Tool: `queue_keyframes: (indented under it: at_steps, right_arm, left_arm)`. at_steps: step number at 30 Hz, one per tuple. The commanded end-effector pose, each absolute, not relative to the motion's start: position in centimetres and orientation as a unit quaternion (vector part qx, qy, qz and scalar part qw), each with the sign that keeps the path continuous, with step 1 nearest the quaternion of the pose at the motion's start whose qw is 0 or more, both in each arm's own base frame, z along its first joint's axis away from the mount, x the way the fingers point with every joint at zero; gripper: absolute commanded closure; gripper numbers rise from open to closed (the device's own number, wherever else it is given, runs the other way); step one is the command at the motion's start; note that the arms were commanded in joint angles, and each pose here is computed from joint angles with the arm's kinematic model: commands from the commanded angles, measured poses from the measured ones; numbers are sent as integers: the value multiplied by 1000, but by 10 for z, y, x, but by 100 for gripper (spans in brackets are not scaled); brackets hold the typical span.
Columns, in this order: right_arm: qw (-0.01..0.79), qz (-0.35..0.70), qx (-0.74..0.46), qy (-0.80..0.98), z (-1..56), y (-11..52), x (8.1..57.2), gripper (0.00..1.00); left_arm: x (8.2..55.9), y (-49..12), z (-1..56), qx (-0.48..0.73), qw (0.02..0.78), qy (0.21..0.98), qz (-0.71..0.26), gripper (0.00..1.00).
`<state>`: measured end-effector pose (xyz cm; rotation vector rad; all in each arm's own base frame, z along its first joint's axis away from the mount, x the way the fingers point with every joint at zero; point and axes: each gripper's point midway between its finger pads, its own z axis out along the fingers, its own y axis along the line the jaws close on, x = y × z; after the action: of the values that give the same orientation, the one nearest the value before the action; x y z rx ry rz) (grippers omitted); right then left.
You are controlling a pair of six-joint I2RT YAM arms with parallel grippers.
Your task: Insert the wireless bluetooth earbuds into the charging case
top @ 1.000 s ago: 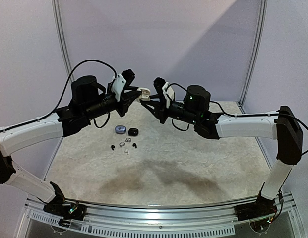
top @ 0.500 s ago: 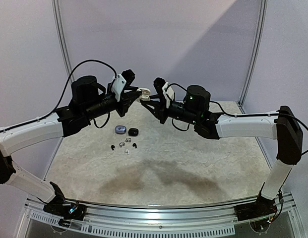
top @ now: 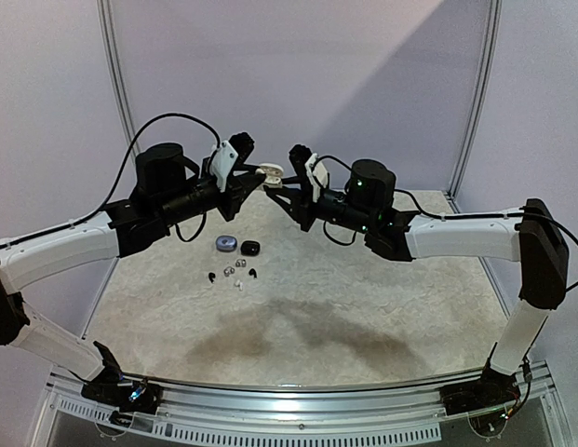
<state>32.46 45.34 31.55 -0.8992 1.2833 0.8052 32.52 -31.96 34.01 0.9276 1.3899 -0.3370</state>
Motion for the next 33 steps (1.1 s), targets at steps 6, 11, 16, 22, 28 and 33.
queue_keyframes:
  at_steps: [6, 11, 16, 22, 28, 33]
  right_arm:
    - [658, 365, -387, 533, 350, 449, 316, 100]
    - [658, 361, -386, 536, 349, 449, 317, 100]
    - [661, 356, -381, 540, 349, 447, 320, 100]
    - [659, 357, -382, 540, 347, 449, 320, 100]
    - [659, 358, -384, 539, 347, 449, 320, 100]
    - [657, 358, -385, 540, 346, 449, 320, 100]
  left_arm:
    - [333, -326, 325, 410, 634, 639, -148, 79]
    - [334, -324, 323, 394, 619, 661, -156, 79]
    - [335, -321, 319, 375, 602, 686, -164, 80]
    - [337, -315, 310, 355, 579, 717, -158, 80]
    - [336, -318, 311, 353, 577, 719, -162, 79]
    - [338, -316, 308, 349, 572, 726, -155, 74]
